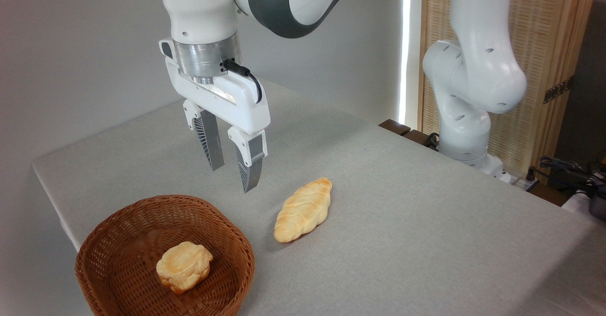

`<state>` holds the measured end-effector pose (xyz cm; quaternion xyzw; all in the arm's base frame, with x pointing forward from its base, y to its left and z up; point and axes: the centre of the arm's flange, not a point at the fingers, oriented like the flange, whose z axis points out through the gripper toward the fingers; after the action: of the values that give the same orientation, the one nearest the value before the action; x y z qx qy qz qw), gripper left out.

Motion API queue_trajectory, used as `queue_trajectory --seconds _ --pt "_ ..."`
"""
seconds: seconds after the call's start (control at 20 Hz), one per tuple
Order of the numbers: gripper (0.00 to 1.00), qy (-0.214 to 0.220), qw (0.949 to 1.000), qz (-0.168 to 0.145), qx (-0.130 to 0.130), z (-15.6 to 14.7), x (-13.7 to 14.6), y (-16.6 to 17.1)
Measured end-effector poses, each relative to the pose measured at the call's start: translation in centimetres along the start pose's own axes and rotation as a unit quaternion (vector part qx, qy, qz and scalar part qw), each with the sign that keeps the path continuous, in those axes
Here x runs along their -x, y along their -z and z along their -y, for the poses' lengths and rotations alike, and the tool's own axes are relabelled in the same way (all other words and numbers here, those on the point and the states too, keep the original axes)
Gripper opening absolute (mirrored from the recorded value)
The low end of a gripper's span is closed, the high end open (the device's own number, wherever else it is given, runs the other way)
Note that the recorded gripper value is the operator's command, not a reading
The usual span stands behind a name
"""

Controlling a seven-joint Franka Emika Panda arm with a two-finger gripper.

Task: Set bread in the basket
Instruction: 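Move the open gripper toward the elongated golden bread roll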

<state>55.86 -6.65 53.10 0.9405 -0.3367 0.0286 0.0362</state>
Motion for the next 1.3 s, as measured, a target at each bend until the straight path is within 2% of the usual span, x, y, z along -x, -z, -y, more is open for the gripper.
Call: queue_trajectory --seconds 0.25,0.45,1.3 --pt "1.0 -0.003 1.0 -0.001 -0.001 -0.3 -0.2 0.0" --pt "1.0 -0.007 0.9998 -0.015 -0.011 -0.3 -0.9 1.7" --pt "1.0 -0.006 0.9999 -0.006 -0.007 -0.2 -0.7 1.5"
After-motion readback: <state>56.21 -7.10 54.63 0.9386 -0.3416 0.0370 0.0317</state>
